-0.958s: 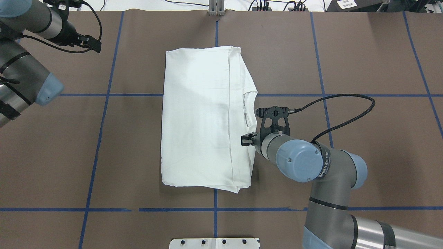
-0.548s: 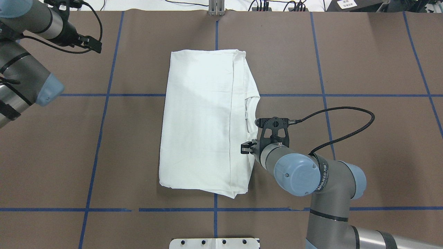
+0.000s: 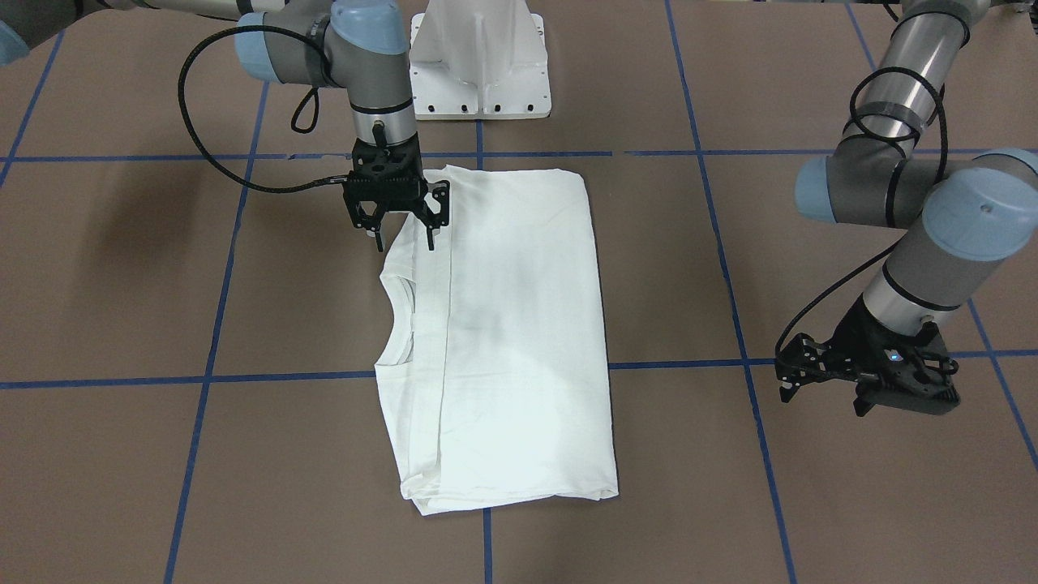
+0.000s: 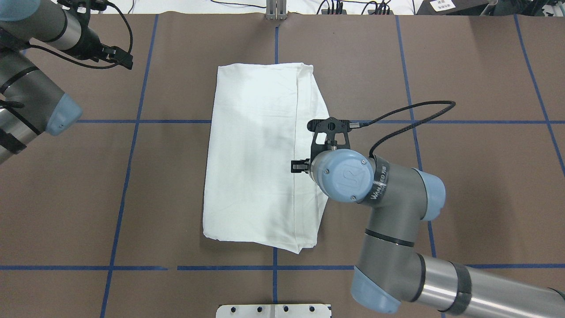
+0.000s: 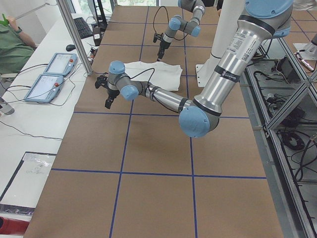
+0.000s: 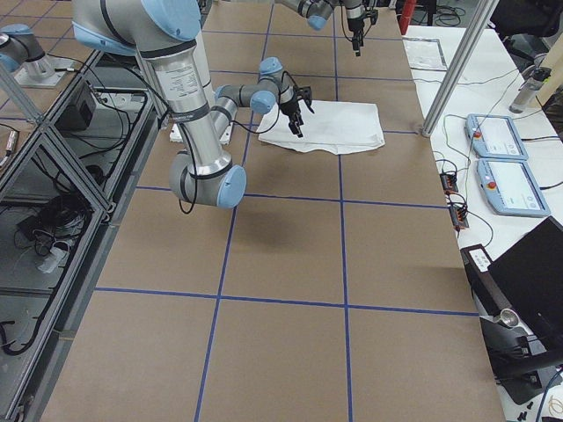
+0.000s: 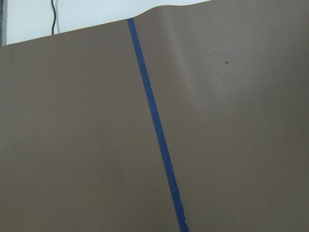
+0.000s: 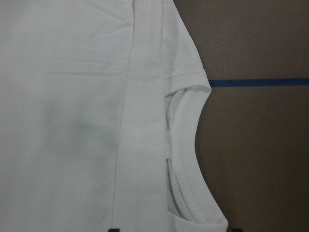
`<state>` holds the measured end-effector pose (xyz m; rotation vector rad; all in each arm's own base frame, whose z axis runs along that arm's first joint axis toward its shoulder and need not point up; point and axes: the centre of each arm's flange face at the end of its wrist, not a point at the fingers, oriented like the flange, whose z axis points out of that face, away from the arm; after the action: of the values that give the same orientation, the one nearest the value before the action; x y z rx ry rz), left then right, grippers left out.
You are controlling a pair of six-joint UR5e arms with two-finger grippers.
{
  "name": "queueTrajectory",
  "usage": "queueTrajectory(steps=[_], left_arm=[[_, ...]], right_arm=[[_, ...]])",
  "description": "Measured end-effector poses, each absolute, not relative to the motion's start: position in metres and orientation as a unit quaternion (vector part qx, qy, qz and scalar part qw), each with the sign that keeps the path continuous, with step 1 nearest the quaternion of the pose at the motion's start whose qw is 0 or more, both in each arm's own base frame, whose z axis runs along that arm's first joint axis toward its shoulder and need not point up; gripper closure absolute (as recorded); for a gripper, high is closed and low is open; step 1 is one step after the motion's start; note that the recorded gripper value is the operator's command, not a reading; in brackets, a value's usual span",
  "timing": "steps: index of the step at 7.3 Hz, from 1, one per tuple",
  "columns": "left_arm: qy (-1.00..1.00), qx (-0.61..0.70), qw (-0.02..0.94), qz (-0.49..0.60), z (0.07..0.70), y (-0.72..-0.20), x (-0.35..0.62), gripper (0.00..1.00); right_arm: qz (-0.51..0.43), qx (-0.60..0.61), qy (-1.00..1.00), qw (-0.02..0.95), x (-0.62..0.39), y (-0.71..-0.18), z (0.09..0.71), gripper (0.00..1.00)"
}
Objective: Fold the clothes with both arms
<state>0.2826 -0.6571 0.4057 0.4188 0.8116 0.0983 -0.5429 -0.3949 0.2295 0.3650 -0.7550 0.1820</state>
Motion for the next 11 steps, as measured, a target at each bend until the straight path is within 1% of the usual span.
queueTrajectory(steps=[2, 3, 6, 11], left_arm=[[0.399, 0.197, 0.894, 0.053, 0.405, -0.655, 0.284, 0.0], [0.402, 0.195, 0.893, 0.055, 0.404, -0.655, 0.285, 0.0], [0.404, 0.193, 0.893, 0.056, 0.404, -0.654, 0.286, 0.0], [0.403, 0.193, 0.893, 0.056, 0.405, -0.654, 0.285, 0.0]], right_arm=[[0.081, 0.159, -0.338, 0.924, -0.585, -0.44, 0.206, 0.0], [0.067, 0.148, -0.322, 0.933, -0.602, -0.452, 0.203, 0.0], [0.003, 0.117, -0.272, 0.955, -0.614, -0.455, 0.208, 0.0], [-0.013, 0.104, -0.243, 0.964, -0.618, -0.445, 0.225, 0.0]])
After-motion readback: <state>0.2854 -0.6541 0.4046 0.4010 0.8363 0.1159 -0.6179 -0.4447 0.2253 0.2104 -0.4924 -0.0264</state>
